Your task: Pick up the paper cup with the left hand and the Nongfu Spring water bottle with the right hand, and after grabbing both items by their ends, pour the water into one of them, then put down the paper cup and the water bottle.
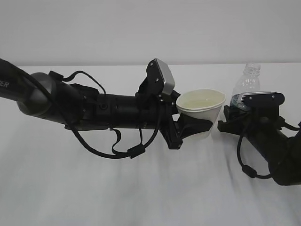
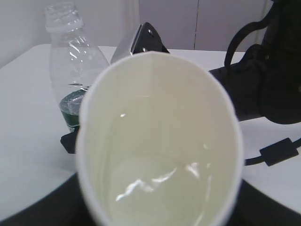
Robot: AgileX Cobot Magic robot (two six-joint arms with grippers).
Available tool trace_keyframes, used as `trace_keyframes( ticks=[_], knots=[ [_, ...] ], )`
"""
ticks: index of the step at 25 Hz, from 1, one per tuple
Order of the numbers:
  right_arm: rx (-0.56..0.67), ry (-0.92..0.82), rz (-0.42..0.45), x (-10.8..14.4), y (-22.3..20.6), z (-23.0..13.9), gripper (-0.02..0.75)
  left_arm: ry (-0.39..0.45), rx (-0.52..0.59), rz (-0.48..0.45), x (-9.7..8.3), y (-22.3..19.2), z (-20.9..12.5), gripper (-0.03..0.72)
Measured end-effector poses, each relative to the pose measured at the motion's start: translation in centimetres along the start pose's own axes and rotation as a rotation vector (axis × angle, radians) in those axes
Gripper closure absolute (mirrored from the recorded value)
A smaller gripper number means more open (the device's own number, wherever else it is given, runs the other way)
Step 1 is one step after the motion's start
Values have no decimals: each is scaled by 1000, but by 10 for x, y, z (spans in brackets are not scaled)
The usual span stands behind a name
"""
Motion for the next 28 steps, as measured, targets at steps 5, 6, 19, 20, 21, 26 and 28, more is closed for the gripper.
trace_keyframes(
  ticks=[5,6,19,20,21,26,28],
  knots=[
    [0,0,0,0,0,0,309,0,0,0,0,0,0,288],
    [0,0,0,0,0,0,309,0,0,0,0,0,0,288],
    [-7,17,32,3,0,1,197,0,0,0,0,0,0,288],
    [-12,17,32,3,0,1,187,0,0,0,0,0,0,288],
    [-14,18,34,3,0,1,178,0,0,0,0,0,0,288],
    [-21,19,36,4,0,2,162,0,0,0,0,0,0,288],
    [-22,23,45,5,0,2,151,0,0,0,0,0,0,288]
  ],
)
Point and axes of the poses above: a point on each arm's last joint axis where the gripper is mounted, y pointing back along that axis away from the gripper, x along the wrist's bending axis when the last joint is at zero, z = x × y, the point moved 1 cm from there along -y, pointing out along that axis toward the gripper, and after that the axes turned 4 degrees about y, right-handed, at the moved point
